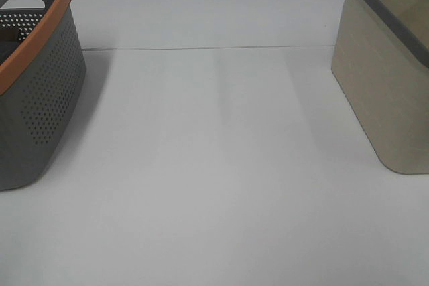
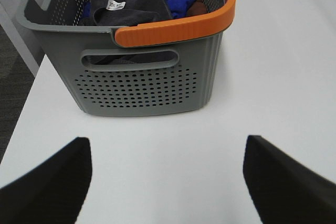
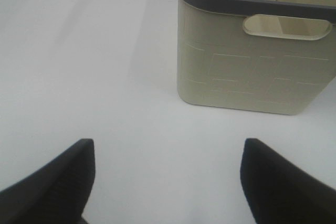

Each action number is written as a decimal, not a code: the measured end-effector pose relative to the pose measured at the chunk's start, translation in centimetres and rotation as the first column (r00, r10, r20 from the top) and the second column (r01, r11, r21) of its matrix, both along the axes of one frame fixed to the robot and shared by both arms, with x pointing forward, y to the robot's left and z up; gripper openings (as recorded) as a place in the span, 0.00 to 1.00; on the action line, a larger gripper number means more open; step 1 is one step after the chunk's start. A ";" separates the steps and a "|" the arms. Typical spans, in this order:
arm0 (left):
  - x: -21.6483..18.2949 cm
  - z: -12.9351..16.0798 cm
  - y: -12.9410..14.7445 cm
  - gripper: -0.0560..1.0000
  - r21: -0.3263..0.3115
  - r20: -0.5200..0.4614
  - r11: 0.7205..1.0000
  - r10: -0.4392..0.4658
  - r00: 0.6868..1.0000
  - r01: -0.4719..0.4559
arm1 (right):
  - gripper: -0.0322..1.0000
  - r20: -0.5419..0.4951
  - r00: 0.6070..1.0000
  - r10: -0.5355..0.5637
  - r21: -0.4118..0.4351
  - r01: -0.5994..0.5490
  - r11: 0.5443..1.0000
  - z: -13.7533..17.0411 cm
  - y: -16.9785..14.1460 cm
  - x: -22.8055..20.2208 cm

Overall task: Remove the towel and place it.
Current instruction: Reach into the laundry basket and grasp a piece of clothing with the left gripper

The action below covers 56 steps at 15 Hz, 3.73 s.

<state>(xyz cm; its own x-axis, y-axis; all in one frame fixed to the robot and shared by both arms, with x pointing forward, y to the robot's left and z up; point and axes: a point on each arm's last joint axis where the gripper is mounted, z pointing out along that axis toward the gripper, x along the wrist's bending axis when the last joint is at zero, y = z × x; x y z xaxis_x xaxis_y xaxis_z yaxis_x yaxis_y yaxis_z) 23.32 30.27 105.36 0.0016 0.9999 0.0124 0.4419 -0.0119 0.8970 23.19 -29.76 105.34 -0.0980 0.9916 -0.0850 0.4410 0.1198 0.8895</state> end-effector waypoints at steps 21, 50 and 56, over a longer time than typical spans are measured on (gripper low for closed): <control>0.0 0.0 0.0 0.77 0.000 0.000 1.000 0.000 1.000 0.000 | 0.74 0.000 1.000 0.000 0.000 0.000 1.000 0.0 0.0 0.0; 0.0 0.0 0.0 0.77 0.000 0.000 1.000 0.000 1.000 0.000 | 0.74 0.000 1.000 0.000 0.000 0.000 1.000 0.0 0.0 0.0; 0.0 0.0 0.0 0.77 0.000 0.000 1.000 0.000 1.000 0.000 | 0.74 0.000 1.000 0.000 0.000 0.000 1.000 0.0 0.0 0.0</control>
